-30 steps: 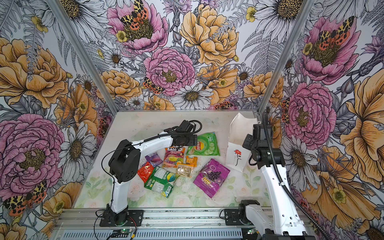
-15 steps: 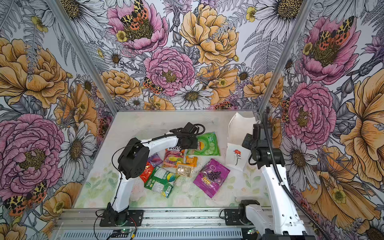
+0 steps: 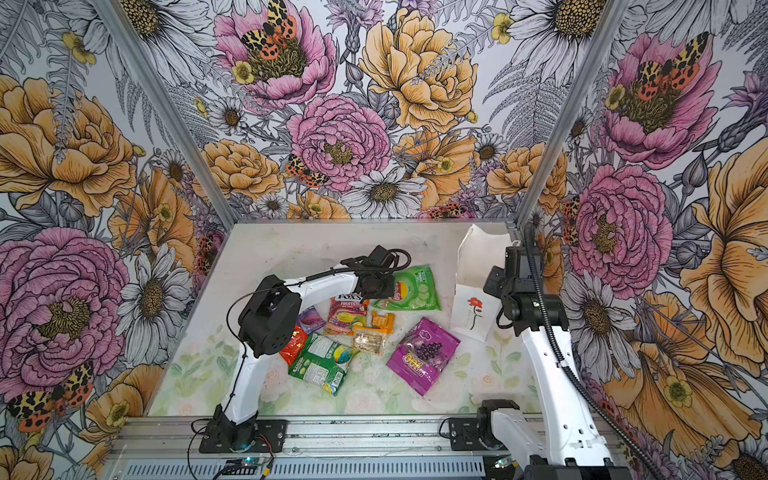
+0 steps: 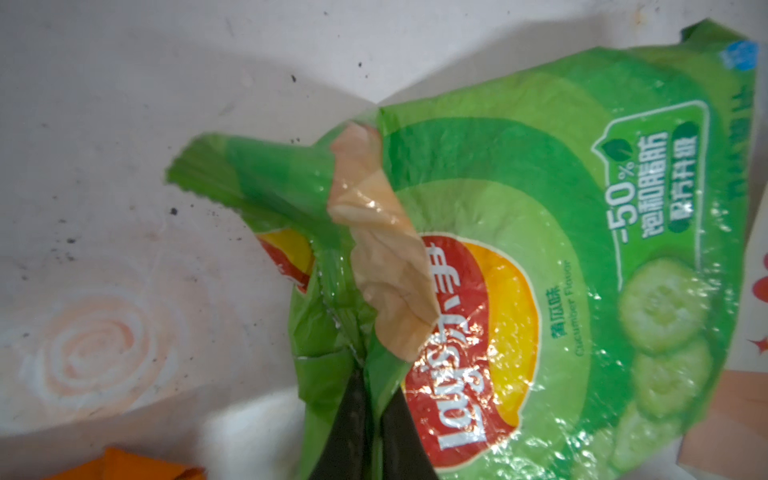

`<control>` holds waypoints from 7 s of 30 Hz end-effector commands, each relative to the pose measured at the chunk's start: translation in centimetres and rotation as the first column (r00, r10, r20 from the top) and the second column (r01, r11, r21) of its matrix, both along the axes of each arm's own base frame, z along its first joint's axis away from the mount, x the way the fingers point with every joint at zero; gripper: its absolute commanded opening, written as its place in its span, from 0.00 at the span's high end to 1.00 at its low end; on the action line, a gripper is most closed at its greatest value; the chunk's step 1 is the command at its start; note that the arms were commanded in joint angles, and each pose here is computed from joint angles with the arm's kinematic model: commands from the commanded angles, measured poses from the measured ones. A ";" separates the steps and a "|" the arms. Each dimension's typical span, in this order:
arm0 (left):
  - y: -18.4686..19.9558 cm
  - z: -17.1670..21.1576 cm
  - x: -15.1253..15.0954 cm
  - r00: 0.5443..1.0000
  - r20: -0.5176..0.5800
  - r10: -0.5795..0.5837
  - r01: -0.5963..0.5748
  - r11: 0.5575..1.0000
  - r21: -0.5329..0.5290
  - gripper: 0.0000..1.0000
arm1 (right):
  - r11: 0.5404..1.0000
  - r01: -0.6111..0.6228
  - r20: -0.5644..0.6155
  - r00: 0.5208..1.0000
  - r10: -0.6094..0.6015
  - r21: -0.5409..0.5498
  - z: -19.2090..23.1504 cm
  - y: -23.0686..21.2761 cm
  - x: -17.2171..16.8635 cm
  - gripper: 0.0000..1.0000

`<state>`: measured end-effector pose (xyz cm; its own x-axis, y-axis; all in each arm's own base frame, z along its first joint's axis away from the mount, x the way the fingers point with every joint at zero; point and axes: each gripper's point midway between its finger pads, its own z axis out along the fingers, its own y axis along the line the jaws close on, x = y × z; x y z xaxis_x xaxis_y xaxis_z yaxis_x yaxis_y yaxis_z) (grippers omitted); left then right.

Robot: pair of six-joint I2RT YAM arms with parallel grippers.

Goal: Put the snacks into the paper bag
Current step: 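Grasp the green Lay's chips bag with the left gripper, then lift the chips bag with the left gripper toward the paper bag, then lower the chips bag into the paper bag held open by the right gripper, then release the chips bag and move the left gripper toward the Fox's candy packet, then lower the left gripper over the purple grape candy bag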

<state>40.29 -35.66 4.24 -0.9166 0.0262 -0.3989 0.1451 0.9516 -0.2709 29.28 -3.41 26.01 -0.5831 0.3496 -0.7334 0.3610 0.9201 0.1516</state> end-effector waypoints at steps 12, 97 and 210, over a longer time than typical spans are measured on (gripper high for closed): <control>2.3 14.8 0.5 0.939 0.334 0.079 -0.048 0.994 -0.100 1.00 | 0.994 -0.094 0.023 0.995 0.095 -0.046 2.2 2.0 2.9 1.00; 11.3 32.2 -2.4 0.877 0.290 0.384 -0.233 0.867 -0.441 1.00 | 0.926 -0.370 0.127 0.917 0.377 -0.077 5.0 25.0 12.7 1.00; 0.5 3.5 -27.1 0.910 0.032 -0.413 0.410 0.886 -0.218 0.03 | 0.985 -0.119 0.093 0.987 0.131 -0.126 2.6 12.3 9.6 1.00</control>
